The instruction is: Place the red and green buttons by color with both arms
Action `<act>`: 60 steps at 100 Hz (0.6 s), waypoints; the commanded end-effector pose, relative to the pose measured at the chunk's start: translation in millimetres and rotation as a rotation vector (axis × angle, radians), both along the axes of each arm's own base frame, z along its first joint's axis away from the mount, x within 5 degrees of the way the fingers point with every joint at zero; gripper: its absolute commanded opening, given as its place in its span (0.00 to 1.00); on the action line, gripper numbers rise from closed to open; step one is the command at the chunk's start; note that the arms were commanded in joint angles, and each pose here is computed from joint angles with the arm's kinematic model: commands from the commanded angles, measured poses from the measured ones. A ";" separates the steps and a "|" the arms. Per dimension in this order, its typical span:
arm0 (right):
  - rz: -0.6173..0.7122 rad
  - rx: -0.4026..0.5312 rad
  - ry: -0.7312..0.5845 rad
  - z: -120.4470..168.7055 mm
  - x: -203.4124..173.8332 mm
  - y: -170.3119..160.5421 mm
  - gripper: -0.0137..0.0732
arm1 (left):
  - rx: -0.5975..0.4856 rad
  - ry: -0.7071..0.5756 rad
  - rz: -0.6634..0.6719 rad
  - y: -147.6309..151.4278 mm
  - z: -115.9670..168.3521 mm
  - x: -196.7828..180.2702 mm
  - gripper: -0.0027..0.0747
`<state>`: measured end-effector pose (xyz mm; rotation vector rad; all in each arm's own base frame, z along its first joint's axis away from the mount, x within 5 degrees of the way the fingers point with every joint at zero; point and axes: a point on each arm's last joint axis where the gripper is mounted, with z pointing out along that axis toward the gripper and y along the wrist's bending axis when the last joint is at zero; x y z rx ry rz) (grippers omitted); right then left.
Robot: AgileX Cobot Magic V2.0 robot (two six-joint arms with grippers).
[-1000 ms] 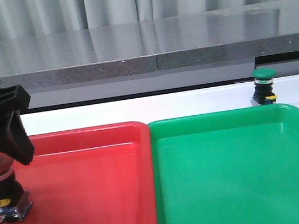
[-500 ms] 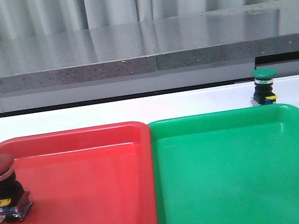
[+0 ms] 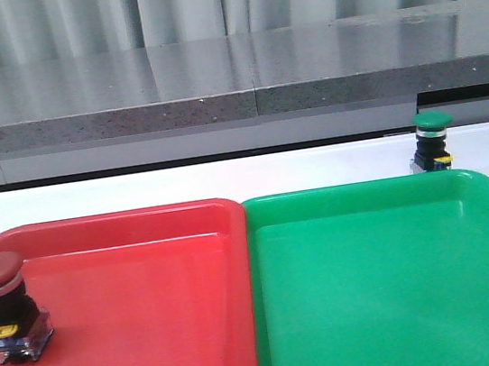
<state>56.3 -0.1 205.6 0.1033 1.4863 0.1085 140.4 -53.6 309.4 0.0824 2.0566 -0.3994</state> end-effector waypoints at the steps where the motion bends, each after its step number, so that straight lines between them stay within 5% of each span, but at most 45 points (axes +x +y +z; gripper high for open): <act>1: -0.003 -0.016 -0.122 14.7 -3.9 0.1 0.08 | -0.062 -0.168 -0.011 1.7 13.3 -7.8 0.01; 60: -0.003 -0.016 -0.122 14.7 -3.9 0.1 0.08 | 0.024 -0.360 -0.014 26.3 -12.1 -59.7 0.01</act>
